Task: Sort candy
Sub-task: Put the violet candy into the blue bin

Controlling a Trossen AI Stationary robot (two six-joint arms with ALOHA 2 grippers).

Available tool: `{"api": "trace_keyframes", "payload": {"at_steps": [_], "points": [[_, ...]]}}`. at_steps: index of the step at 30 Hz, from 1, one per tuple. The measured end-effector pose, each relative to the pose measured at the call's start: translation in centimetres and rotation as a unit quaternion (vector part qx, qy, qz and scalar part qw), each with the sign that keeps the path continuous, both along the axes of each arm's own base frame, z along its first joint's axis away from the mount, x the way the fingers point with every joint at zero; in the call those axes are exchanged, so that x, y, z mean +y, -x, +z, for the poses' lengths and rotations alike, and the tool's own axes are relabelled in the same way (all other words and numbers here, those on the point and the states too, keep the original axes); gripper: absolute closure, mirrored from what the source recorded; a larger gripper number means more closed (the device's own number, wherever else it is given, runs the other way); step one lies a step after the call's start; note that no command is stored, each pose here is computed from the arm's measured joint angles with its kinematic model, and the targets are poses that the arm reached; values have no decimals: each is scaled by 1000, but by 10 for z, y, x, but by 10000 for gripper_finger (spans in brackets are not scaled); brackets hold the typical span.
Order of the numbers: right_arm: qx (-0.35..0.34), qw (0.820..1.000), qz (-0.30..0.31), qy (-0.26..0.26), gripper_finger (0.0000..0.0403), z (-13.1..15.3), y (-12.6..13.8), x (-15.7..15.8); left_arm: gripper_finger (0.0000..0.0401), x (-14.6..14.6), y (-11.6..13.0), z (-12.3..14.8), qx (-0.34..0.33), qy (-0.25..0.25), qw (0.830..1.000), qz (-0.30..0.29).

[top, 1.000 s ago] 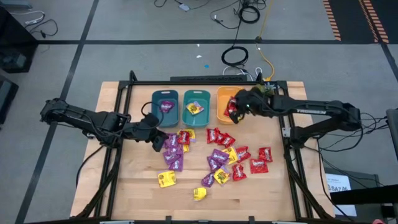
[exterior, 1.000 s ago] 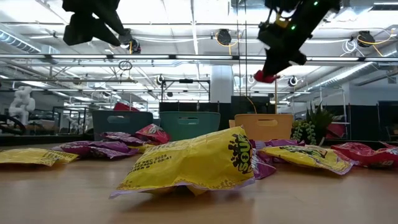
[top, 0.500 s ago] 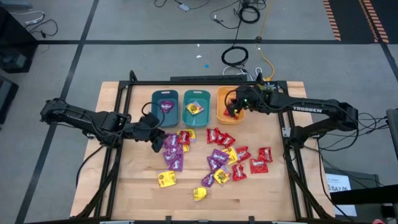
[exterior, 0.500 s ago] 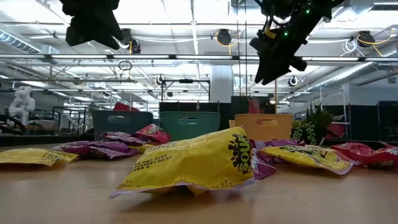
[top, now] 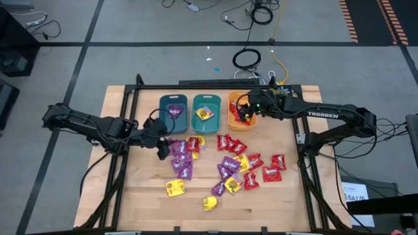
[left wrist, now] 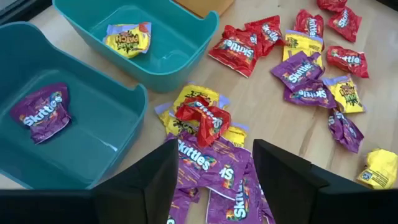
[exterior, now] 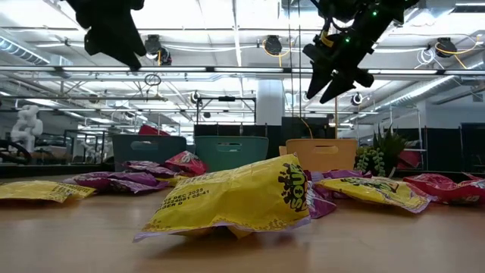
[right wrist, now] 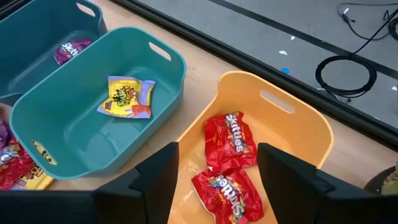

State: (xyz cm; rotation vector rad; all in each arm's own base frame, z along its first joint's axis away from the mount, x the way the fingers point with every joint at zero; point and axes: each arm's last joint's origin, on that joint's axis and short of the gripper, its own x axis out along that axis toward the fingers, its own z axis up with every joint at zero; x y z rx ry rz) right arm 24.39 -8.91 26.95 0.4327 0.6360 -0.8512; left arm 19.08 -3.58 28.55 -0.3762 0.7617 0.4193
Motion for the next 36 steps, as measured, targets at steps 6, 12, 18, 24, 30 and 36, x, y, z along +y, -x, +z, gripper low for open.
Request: {"api": "trace_keyframes", "payload": {"at_steps": [6, 12, 18, 24, 30, 36], "points": [[2, 1000, -1, -2, 193, 0, 0, 0, 184, -1, 0, 0, -2, 14, 1000, -4], [2, 1000, -1, -2, 193, 0, 1, 0, 184, -2, -7, -7, 13, 14, 1000, 17], [5, 1000, 1, -2, 193, -1, 1, 0, 184, -9, -31, -32, 74, -15, 997, -19], [11, 1000, 9, -12, 193, -2, 2, 1, 184, -17, -56, -65, 133, -7, 990, -46], [13, 999, 29, -35, 193, -3, 2, 4, 184, -20, -72, -99, 194, -25, 980, -38], [19, 999, 29, -38, 193, -4, 3, 4, 184, -16, -89, -132, 217, -44, 975, -2]]}}
